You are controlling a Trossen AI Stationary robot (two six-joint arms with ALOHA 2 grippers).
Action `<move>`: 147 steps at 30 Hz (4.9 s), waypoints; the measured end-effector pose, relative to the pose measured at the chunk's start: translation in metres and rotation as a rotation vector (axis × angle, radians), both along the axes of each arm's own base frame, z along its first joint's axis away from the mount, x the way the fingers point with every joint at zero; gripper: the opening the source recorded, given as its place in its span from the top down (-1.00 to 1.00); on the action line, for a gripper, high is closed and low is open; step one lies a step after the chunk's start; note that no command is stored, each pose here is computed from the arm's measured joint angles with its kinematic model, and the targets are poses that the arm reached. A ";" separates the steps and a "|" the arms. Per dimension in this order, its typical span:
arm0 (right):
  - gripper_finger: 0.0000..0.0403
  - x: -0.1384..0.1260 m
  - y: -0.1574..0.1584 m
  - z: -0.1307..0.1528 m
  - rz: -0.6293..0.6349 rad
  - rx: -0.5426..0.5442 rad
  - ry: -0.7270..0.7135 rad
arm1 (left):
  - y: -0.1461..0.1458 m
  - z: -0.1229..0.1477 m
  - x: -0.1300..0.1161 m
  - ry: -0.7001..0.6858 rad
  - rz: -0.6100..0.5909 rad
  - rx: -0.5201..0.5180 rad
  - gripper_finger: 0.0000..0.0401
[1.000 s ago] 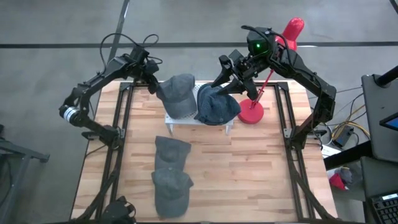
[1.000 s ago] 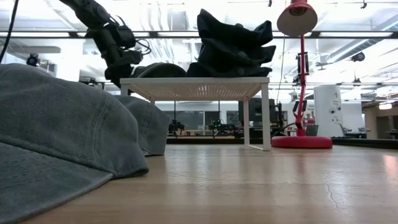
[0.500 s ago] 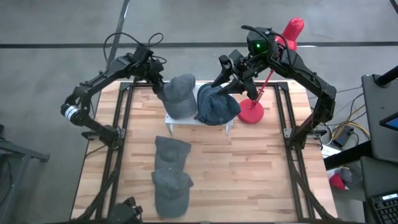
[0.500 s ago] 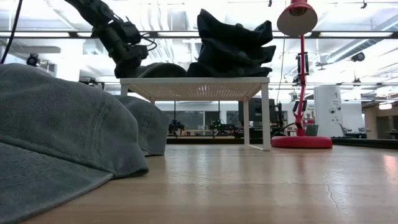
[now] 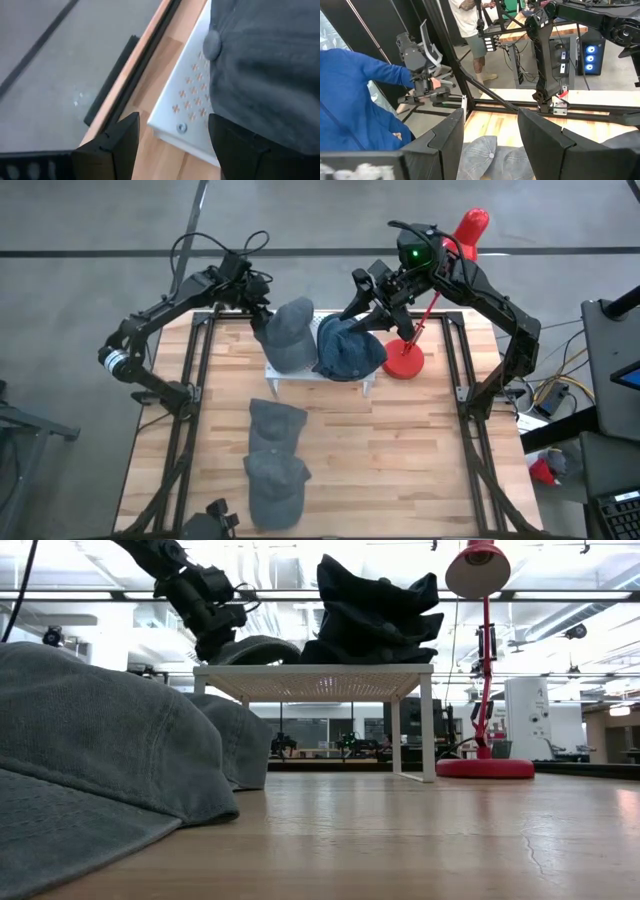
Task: Pick & Place hat
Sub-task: Stack the bottom gray cap on the gray cap on the shelf
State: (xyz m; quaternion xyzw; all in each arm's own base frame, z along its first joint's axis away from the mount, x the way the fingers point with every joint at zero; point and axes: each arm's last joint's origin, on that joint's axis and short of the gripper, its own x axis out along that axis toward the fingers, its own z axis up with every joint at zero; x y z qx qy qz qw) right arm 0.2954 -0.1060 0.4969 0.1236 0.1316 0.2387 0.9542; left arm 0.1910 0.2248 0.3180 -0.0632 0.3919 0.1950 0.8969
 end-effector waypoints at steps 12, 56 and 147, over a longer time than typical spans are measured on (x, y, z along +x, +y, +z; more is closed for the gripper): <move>0.09 0.000 0.000 0.000 0.000 0.000 0.000 | 0.002 0.005 0.007 -0.053 -0.015 0.064 -0.14; 0.09 0.000 0.000 0.000 -0.003 0.013 0.008 | 0.030 0.023 0.064 -0.038 -0.168 0.092 -0.14; 0.48 -0.157 0.062 -0.085 -0.240 -0.153 0.294 | -0.351 -0.020 0.022 -0.253 0.350 -0.472 -0.14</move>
